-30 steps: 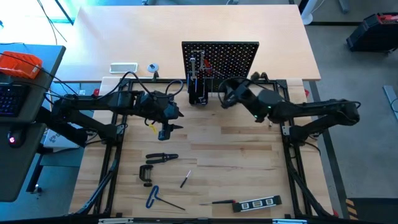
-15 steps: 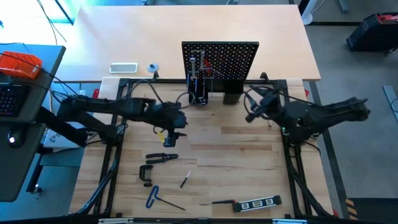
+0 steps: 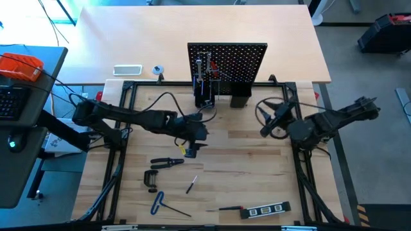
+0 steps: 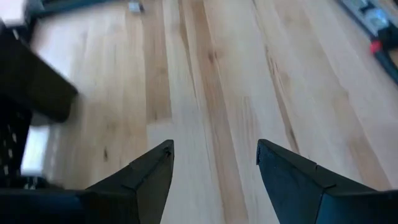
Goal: Hang tools onto peg board
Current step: Put the Allen wrench into the right bin on the pegboard
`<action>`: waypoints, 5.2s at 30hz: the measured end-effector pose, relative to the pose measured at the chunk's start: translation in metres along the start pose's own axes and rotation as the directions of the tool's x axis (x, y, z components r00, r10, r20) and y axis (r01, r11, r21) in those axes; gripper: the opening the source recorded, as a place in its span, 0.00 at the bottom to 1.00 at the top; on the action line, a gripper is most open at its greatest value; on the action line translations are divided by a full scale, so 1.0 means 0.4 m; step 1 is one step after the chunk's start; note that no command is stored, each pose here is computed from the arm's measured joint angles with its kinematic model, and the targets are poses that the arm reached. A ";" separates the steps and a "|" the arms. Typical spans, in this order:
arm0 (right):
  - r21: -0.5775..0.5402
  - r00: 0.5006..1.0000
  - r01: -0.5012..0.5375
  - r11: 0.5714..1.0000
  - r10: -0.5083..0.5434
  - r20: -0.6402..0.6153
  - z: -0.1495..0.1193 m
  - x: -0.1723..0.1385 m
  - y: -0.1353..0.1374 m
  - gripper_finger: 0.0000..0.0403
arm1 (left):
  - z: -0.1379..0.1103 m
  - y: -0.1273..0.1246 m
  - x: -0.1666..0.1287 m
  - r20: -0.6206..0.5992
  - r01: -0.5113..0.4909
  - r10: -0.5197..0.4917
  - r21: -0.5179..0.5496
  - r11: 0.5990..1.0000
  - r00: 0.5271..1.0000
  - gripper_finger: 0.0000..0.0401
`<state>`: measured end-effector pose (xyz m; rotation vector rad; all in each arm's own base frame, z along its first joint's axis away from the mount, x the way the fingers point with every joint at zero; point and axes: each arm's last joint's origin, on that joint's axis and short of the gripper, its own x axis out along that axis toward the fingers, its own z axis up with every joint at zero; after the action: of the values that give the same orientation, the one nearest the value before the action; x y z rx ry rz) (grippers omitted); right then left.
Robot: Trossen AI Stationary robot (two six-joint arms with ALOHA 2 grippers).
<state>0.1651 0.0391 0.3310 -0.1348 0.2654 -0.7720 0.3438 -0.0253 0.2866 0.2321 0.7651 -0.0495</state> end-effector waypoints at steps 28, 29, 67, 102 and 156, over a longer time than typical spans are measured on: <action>-0.039 0.856 -0.202 0.979 0.196 0.478 -0.156 0.367 -0.005 0.32 | -0.171 0.126 0.188 0.335 0.096 -0.008 -0.246 0.964 0.942 0.48; -0.034 0.858 -0.197 0.980 0.189 0.477 -0.155 0.383 -0.009 0.32 | -0.187 0.127 0.190 0.349 0.114 -0.017 -0.260 0.959 0.937 0.48; 0.024 0.845 -0.091 0.996 0.065 0.530 -0.105 0.595 -0.054 0.32 | -0.302 0.066 0.082 0.696 0.288 -0.161 -0.069 0.955 0.700 0.47; 0.013 0.773 -0.050 0.999 0.030 0.634 -0.077 0.583 -0.072 0.00 | -0.302 0.066 0.082 0.696 0.294 -0.161 -0.075 0.953 0.700 0.47; -0.062 0.616 -0.076 0.995 0.095 0.782 0.002 0.347 -0.023 0.00 | -0.266 0.075 0.045 0.824 0.202 -0.064 -0.061 0.977 0.563 0.47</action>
<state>0.2545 -0.0651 0.3077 -0.4695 -0.5713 -0.5461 0.2883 0.0284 0.2056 -0.0166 -0.1731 -0.2312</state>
